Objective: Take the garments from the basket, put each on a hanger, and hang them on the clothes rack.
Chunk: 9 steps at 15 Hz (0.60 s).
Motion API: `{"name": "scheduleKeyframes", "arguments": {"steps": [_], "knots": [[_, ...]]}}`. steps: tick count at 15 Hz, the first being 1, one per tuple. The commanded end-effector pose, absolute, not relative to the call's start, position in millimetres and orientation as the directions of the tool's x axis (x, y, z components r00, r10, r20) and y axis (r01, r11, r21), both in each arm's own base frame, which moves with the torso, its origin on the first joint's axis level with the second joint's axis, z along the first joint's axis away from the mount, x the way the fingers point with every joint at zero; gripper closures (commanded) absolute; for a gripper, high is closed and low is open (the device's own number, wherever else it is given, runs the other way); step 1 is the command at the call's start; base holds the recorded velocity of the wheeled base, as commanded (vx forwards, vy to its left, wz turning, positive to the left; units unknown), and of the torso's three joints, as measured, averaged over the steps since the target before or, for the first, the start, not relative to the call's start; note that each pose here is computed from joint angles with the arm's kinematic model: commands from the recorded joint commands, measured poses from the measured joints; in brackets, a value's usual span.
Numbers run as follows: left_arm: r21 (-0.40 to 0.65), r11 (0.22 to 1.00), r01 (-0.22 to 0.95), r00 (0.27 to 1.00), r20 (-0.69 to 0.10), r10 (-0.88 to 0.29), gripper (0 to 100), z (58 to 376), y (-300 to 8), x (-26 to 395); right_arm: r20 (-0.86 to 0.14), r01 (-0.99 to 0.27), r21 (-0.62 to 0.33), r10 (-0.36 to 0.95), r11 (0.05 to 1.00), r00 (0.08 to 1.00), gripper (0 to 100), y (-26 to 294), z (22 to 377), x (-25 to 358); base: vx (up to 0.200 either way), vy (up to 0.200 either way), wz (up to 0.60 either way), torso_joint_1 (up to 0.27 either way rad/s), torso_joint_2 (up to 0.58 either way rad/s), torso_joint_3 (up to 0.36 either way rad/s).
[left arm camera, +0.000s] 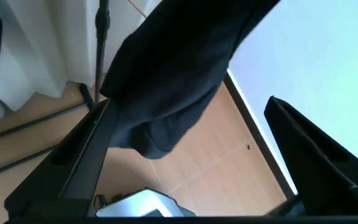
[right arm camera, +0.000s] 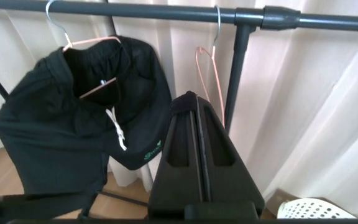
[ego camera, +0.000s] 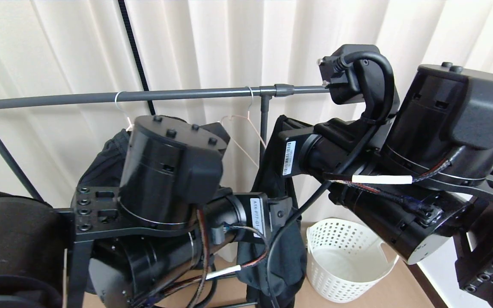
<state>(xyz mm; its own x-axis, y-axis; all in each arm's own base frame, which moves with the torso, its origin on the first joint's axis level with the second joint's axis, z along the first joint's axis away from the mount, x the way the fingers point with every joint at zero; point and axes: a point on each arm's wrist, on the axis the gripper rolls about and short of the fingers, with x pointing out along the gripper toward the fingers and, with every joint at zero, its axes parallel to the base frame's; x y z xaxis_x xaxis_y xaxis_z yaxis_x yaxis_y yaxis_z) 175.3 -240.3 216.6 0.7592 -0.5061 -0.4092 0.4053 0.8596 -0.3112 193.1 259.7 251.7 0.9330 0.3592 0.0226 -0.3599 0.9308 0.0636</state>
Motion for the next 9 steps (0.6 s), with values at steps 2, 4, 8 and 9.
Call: {"name": "scheduleKeyframes", "arguments": {"steps": [2,4,8,9], "knots": [[-0.300,0.865,0.402,0.760,-0.418,-0.498,0,210,-263,189,0.016,-0.356,0.058,0.355,0.933,0.935,100,264,248,192,0.000,0.000,0.00,0.000,0.00,0.000],[-0.268,0.892,0.363,0.796,-0.408,-0.446,0,208,-271,196,0.017,-0.354,0.058,0.354,0.933,0.935,100,263,248,192,0.000,0.000,0.00,0.000,0.00,0.000],[-0.204,0.921,0.333,0.829,-0.401,-0.389,0,205,-274,199,0.024,-0.353,0.064,0.352,0.933,0.936,100,261,251,191,0.000,0.000,0.00,0.000,0.00,0.000],[-0.191,0.926,0.326,0.835,-0.401,-0.376,0,204,-274,200,0.024,-0.353,0.064,0.352,0.933,0.936,100,261,251,191,0.000,0.000,0.00,0.000,0.00,0.000]]}}
